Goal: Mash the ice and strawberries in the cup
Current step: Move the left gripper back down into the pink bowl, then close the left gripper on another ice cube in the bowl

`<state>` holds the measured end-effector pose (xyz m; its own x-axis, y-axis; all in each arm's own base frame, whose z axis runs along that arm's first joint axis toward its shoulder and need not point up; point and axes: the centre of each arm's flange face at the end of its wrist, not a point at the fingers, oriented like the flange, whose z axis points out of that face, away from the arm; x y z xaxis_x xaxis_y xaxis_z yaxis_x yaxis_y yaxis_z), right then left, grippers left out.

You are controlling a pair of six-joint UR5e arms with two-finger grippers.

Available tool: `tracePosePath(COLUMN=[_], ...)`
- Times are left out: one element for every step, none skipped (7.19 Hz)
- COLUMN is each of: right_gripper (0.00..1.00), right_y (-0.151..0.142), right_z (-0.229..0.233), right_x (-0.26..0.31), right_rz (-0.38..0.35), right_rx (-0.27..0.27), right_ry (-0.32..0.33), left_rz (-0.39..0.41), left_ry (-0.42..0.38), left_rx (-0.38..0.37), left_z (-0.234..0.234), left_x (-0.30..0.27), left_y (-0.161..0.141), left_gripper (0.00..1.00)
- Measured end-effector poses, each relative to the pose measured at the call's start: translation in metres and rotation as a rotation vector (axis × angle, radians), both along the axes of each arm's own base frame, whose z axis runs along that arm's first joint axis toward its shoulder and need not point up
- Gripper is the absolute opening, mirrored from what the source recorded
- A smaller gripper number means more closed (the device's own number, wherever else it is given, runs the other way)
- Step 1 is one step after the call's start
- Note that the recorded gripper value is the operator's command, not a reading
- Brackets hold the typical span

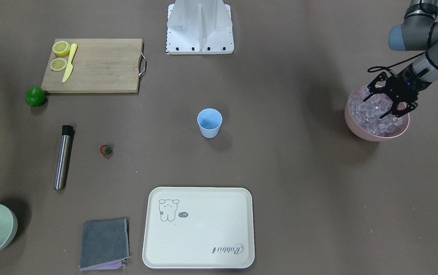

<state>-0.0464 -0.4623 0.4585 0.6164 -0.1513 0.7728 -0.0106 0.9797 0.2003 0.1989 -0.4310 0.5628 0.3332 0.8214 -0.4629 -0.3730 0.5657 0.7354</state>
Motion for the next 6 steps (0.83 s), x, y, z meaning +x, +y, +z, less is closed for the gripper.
tracePosePath(right_gripper=[1.00,1.00,1.00,1.00,1.00,1.00], right_y=[0.002,0.004,0.006,0.007,0.009,0.010], right_z=[0.004,0.007,0.009,0.011,0.012,0.013], right_x=[0.001,0.003,0.004,0.006,0.009,0.011], right_rz=[0.001,0.003,0.006,0.009,0.013,0.015], right_rx=[-0.008,-0.014,-0.017,-0.021,-0.024,-0.024], right_ry=[0.002,0.003,0.003,0.002,0.001,0.000], left_rz=[0.004,0.005,0.006,0.006,0.007,0.008], left_ry=[0.000,-0.001,0.000,0.000,-0.002,-0.004], left_rx=[0.008,0.014,0.017,0.018,0.016,0.013], left_z=[-0.003,-0.004,-0.006,-0.006,-0.004,-0.002], left_x=[0.007,0.013,0.017,0.019,0.020,0.020], left_y=[-0.004,-0.010,-0.015,-0.017,-0.018,-0.018], left_gripper=[0.79,0.79,0.78,0.78,0.77,0.77])
